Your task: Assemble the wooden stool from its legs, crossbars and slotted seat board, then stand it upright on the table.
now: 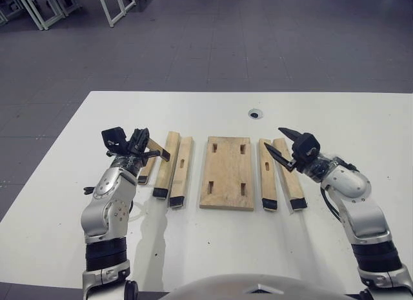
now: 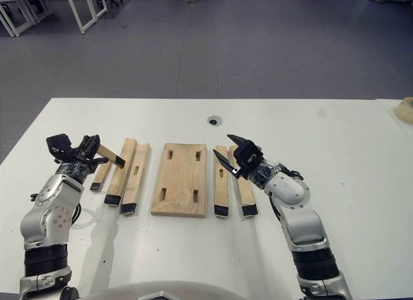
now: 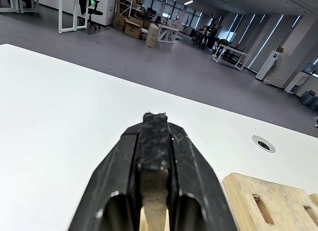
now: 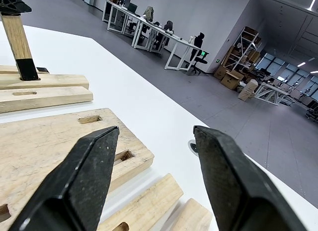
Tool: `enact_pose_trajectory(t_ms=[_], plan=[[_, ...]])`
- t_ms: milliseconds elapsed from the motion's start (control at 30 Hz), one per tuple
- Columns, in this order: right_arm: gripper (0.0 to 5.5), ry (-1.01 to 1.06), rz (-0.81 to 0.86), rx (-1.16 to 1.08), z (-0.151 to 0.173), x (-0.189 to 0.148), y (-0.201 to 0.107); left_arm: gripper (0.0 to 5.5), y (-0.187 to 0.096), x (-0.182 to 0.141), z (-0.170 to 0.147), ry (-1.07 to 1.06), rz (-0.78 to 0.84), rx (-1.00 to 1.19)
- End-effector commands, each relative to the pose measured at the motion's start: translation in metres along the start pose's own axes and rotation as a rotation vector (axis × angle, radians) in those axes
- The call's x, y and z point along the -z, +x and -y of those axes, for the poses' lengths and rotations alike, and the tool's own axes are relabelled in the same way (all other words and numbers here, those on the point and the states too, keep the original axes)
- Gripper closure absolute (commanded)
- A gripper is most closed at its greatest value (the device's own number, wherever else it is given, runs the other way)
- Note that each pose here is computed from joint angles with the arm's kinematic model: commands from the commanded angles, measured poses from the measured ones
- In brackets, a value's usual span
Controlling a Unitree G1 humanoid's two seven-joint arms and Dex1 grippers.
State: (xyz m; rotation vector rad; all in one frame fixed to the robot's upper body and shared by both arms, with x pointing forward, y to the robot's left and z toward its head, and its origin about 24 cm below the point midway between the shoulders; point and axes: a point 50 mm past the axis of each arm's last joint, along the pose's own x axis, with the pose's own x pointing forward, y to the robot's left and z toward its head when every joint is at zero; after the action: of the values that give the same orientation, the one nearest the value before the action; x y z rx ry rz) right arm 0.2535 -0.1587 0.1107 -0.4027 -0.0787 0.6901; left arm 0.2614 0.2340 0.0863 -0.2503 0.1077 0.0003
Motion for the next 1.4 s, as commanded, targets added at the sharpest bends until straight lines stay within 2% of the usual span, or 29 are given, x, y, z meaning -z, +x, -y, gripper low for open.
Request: enact_pose_trajectory(t_ms=[33, 100, 233, 400, 467, 633, 800, 867, 933, 1033, 1167, 1300, 1400], plan=[[2.74, -0.012, -0.005, 0.001, 0.004, -0.002, -0.002, 5.07, -0.001, 0.022, -0.006, 0.242, -0.212, -0.024], [2.74, -0.011, -0.007, 0.004, 0.004, -0.002, -0.001, 5.07, 0.001, 0.026, 0.000, 0.317, -0.275, -0.014], [2.74, -0.013, -0.003, 0.008, 0.004, -0.003, -0.001, 5.07, 0.003, 0.038, 0.003, 0.253, -0.336, -0.038], [2.74, -0.011, -0.006, 0.010, 0.004, -0.002, -0.002, 5.07, 0.010, 0.025, 0.001, 0.191, -0.247, -0.048], [2.74, -0.010, -0.006, 0.012, 0.004, -0.001, -0.002, 4.52, 0.013, 0.018, 0.005, 0.185, -0.196, -0.028], [2.74, -0.007, -0.009, 0.010, 0.001, -0.001, -0.002, 3.66, 0.011, -0.021, 0.018, 0.214, 0.031, 0.025], [2.74, -0.007, -0.015, 0.010, 0.001, 0.000, -0.002, 3.66, -0.001, -0.080, 0.025, 0.230, 0.298, 0.003], [2.74, -0.006, -0.017, 0.013, 0.001, 0.001, -0.003, 3.66, 0.003, -0.108, 0.032, 0.206, 0.386, 0.024], [2.74, -0.004, -0.017, 0.015, 0.000, 0.001, -0.002, 3.66, 0.015, -0.123, 0.035, 0.178, 0.409, 0.051], [2.74, -0.004, -0.012, 0.014, -0.001, 0.000, -0.001, 3.66, 0.037, -0.114, 0.033, 0.165, 0.338, 0.067], [2.74, -0.003, -0.008, 0.014, -0.002, 0.000, 0.001, 3.66, 0.049, -0.059, 0.018, 0.138, 0.116, 0.039], [2.74, 0.001, -0.008, 0.015, -0.004, 0.000, 0.000, 3.66, 0.049, -0.011, 0.011, 0.108, -0.065, 0.047], [2.74, 0.002, -0.009, 0.018, -0.004, 0.000, -0.001, 3.66, 0.052, -0.012, 0.008, 0.108, -0.062, 0.029]])
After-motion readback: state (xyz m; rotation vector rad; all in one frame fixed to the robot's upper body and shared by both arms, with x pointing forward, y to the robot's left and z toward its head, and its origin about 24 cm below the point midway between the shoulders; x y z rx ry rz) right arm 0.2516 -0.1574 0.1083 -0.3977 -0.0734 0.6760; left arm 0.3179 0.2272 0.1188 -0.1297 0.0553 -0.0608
